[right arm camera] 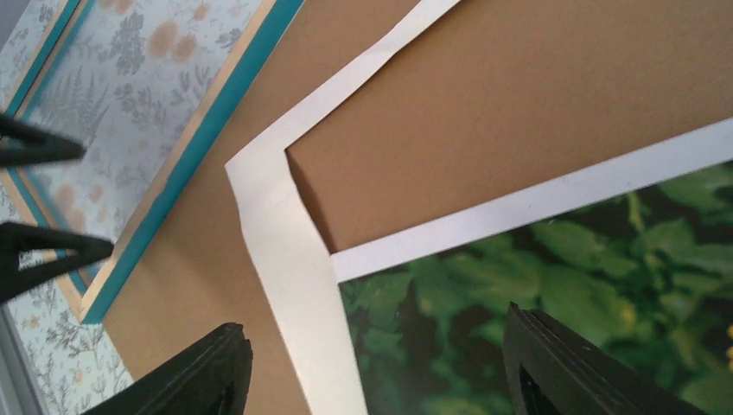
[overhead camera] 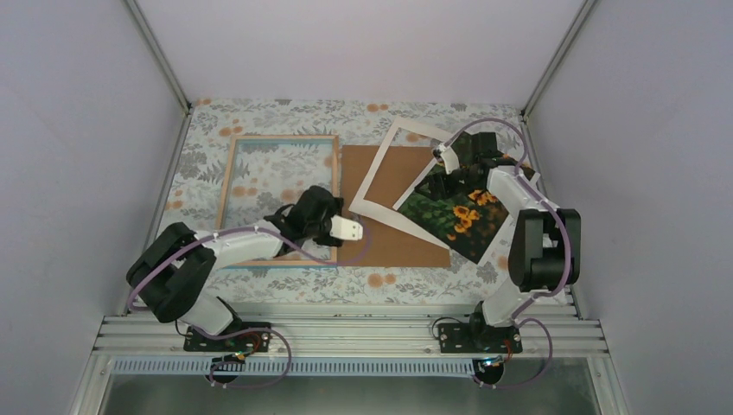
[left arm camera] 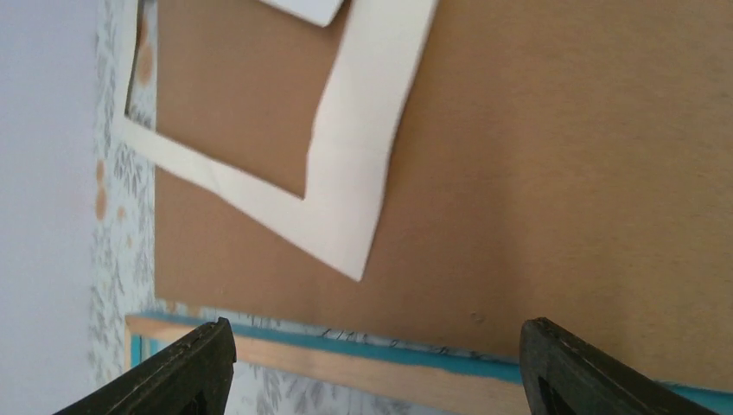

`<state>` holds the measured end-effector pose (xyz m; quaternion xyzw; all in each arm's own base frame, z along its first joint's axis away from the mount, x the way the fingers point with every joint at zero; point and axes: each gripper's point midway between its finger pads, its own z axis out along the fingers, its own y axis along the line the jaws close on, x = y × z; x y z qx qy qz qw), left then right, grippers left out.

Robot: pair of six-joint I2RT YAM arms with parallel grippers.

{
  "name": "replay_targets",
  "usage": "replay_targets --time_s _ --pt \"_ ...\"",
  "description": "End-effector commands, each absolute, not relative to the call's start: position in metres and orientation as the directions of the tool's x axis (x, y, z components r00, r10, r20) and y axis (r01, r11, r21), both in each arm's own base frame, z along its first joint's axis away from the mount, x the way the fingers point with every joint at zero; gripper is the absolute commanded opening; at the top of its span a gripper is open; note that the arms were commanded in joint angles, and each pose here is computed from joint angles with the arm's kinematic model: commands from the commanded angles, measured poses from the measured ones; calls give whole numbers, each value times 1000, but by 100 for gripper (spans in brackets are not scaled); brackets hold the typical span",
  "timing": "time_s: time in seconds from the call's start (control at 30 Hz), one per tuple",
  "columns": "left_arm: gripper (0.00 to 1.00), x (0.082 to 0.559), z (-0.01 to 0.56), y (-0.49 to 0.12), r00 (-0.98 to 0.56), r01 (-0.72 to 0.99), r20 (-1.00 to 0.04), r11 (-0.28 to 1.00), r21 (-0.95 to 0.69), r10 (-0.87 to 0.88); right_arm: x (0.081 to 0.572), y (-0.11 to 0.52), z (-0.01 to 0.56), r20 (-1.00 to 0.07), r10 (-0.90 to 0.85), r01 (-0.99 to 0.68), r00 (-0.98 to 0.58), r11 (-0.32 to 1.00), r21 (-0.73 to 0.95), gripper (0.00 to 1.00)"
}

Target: Put the photo into the frame

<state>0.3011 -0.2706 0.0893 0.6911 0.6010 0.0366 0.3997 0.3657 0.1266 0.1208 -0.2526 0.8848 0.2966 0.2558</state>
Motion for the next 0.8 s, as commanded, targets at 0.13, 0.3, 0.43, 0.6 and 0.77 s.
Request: replay_targets --time_s 0.13,0.3,0.43,0.6,0.77 --pt "82 302 118 -317 589 493 -279 -63 868 759 411 146 119 -618 -249 -583 -746 692 426 63" --pt "81 299 103 -331 630 439 -226 -100 893 743 403 163 95 -562 -261 -571 -785 657 492 50" --pt "80 307 88 -333 620 422 -188 -121 898 762 379 162 78 -517 -321 -583 -794 643 496 33" --pt "79 320 75 -336 587 413 -169 -114 903 792 344 148 66 -479 -446 -645 -756 635 426 21" --pt "79 327 62 -340 580 394 -148 -117 912 801 311 144 48 -422 -503 -655 -755 616 438 17"
